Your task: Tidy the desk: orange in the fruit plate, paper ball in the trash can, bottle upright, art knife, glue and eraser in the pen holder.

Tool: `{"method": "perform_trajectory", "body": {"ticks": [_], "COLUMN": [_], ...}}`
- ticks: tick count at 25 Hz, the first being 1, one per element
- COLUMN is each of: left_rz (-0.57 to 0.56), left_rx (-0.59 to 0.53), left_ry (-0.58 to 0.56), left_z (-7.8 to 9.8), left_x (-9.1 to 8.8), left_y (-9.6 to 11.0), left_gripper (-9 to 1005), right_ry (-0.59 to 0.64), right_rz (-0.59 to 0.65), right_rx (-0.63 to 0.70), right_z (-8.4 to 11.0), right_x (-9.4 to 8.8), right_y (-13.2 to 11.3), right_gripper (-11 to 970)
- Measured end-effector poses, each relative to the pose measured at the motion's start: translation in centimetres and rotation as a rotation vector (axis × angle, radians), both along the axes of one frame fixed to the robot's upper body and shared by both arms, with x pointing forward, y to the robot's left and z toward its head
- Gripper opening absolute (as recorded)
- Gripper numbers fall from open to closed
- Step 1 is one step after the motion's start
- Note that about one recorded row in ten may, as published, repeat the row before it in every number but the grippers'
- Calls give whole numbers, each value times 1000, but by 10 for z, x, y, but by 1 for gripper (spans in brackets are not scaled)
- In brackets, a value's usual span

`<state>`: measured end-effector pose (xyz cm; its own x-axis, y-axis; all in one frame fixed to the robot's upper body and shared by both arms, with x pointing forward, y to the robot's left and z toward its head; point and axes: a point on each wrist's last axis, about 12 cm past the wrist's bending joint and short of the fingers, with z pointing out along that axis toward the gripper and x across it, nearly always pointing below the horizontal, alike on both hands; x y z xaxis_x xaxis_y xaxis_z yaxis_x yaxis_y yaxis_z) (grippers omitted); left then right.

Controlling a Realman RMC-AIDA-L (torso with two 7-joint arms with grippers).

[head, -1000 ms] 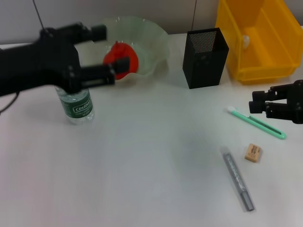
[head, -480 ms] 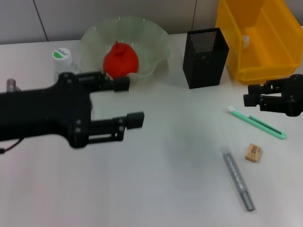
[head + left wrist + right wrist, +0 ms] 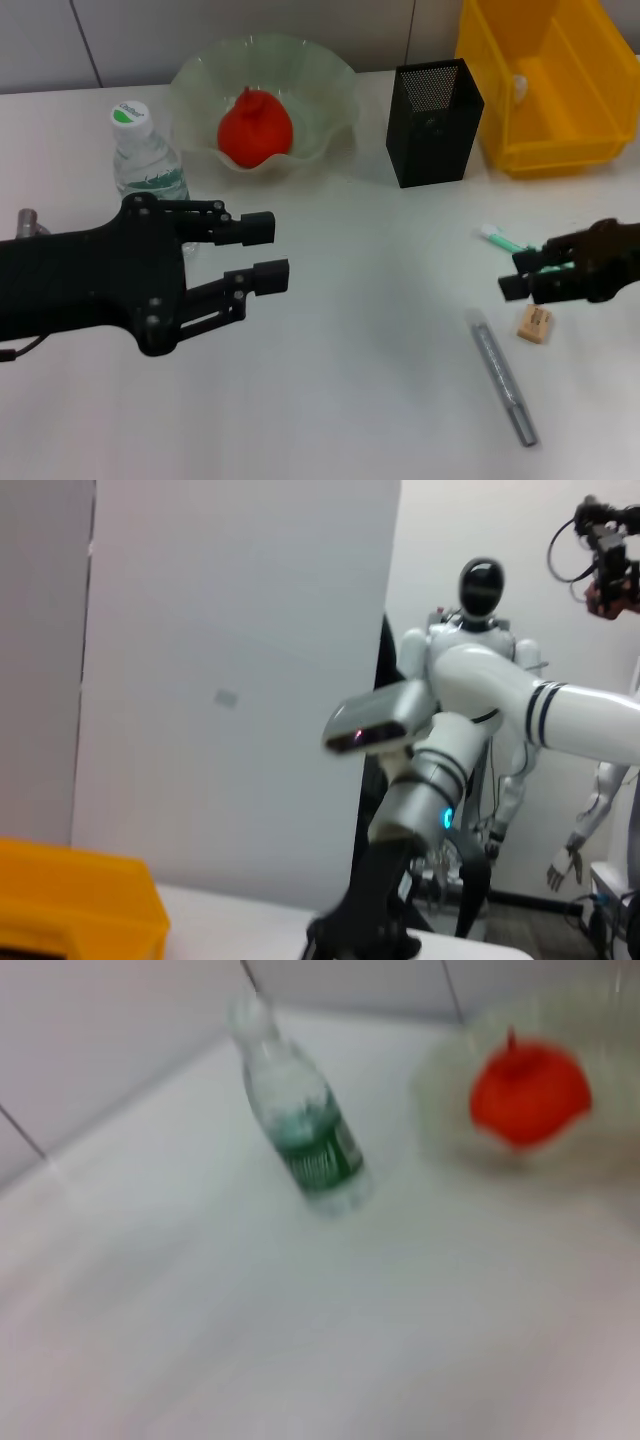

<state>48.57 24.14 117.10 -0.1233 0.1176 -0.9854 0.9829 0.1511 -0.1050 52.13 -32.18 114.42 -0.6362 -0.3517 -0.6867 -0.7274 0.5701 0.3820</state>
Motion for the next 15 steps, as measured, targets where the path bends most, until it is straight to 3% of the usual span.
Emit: {"method": "perform_trajectory", "body": {"ticks": [2, 8, 15], "left_rz": [-11, -59, -82], "left_rx": [-24, -77, -108], "left_ry": [-12, 22, 95], "left_z": [-4, -9, -9], "left_x": [-1, 3, 15], "left_y": [1, 4, 6], "left_gripper": [346, 391, 494], "right_ry": [20, 44, 87], "right_rz": [10, 19, -45], "right_rx": [-20, -59, -167], "right_z": [1, 10, 16], "right_x": [0, 2, 18], "right_y": [5, 13, 15], "right_gripper": [497, 513, 513]}}
